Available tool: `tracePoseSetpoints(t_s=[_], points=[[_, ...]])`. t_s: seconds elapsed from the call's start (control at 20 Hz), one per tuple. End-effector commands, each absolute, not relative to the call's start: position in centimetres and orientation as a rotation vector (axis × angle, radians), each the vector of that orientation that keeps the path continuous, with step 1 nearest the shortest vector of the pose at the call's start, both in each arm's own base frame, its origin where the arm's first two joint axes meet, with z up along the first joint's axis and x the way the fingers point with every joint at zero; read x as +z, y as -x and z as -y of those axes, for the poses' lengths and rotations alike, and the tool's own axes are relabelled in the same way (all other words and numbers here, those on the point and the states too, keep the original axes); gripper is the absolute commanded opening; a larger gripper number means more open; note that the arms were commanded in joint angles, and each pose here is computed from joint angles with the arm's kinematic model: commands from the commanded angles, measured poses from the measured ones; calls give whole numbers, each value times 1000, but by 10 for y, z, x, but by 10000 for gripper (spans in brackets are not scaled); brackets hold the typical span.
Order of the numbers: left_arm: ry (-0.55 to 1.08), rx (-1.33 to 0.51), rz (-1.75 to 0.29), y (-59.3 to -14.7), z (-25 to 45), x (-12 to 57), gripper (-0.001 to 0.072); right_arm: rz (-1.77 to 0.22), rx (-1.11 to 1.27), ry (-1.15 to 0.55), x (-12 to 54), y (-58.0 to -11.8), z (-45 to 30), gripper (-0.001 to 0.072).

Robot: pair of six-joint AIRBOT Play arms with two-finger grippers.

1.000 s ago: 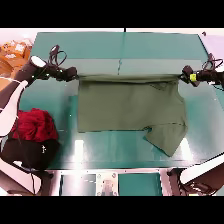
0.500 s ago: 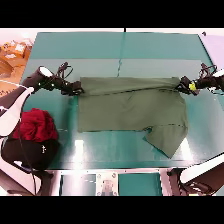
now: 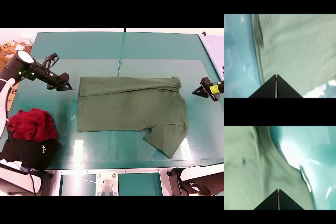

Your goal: Fold the shirts.

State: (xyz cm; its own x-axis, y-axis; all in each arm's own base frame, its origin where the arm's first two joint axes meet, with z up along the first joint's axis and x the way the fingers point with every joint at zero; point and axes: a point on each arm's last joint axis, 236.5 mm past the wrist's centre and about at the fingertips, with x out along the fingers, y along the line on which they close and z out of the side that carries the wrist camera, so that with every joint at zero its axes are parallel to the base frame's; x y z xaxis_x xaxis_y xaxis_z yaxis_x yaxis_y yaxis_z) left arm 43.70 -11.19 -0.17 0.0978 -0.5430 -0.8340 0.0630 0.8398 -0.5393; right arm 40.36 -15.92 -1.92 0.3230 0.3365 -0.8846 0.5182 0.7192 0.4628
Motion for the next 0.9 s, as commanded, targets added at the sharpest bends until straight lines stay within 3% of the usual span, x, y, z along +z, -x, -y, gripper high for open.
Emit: tracePoseSetpoints(t_s=[0.0, 0.25, 0.3, 0.35, 0.4, 0.45, 0.6, 0.8, 0.85], points=[[358, -453, -1487, -398, 112, 6, 24, -1340, -205, -861, -15, -339, 147, 14], [315, -423, -1462, -302, 148, -20, 24, -1411, -546, -875, -27, -208, 145, 14], [334, -398, -1455, -283, 152, -28, 26, -1408, -565, -897, -33, -194, 137, 48], [363, -366, -1465, -263, 156, -38, 47, -1400, -584, -923, -41, -185, 127, 207], [406, -321, -1481, -247, 159, -49, 413, -1415, -584, -933, -51, -176, 117, 295], [444, -276, -1488, -236, 161, -60, 720, -1436, -580, -953, -62, -169, 107, 295], [486, -224, -1501, -210, 178, -92, 704, -1445, -544, -1057, -86, -166, 79, 295], [631, -182, -1323, -231, 206, -105, 703, -1408, -531, -1123, -102, -170, 66, 301], [652, -163, -1286, -240, 208, -108, 703, -1400, -527, -1133, -104, -172, 64, 358]])
